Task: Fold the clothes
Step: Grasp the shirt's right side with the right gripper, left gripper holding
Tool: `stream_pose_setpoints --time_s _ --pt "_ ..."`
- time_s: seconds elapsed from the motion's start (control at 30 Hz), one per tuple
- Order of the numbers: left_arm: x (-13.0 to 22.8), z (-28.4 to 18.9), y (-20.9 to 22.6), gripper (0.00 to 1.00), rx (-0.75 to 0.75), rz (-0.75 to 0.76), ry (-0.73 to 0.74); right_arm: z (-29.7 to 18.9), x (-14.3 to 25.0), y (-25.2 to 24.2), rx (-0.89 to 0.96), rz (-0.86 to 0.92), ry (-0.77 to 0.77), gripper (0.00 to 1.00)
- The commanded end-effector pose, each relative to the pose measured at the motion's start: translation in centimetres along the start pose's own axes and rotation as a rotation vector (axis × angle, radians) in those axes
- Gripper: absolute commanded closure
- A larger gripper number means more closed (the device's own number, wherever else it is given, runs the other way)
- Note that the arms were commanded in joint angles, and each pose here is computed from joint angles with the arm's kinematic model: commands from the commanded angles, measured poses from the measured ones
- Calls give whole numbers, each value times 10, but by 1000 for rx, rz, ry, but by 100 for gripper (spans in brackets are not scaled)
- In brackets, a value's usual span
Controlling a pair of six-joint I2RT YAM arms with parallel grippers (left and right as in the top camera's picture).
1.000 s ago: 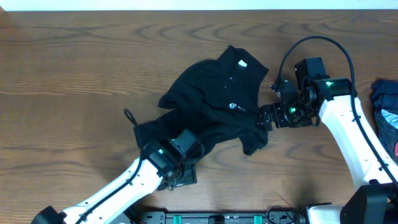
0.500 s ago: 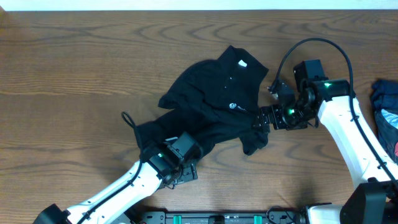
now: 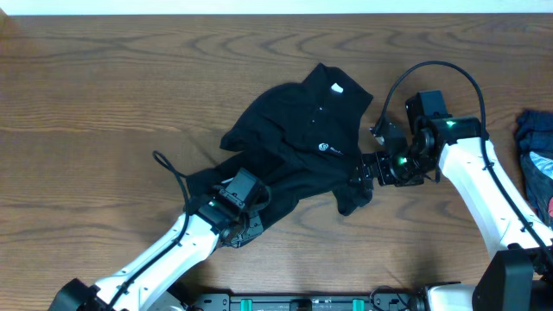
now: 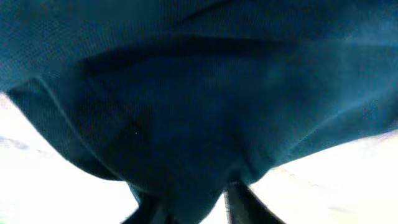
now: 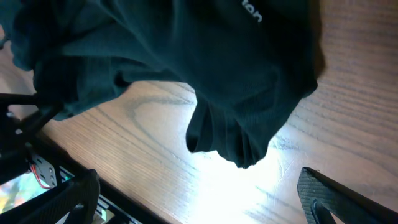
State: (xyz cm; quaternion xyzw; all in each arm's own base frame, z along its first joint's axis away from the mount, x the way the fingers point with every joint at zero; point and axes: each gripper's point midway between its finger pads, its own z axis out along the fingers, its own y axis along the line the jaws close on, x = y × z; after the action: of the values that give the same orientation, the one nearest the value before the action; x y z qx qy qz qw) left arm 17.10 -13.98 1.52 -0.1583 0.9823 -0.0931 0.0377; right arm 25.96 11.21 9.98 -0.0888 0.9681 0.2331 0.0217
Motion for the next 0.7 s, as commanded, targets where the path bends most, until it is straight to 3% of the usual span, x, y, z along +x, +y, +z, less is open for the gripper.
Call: stream_pose_setpoints --time_s 0.0,0.43,0.67 --pt "3 6 4 91 -22 16 26 4 1 5 -24 -6 8 1" --pt "-8 7 15 91 -34 -21 27 57 31 -18 -45 151 24 1" --pt "-8 7 16 91 -38 -20 30 61 14 -17 -66 110 -54 1"
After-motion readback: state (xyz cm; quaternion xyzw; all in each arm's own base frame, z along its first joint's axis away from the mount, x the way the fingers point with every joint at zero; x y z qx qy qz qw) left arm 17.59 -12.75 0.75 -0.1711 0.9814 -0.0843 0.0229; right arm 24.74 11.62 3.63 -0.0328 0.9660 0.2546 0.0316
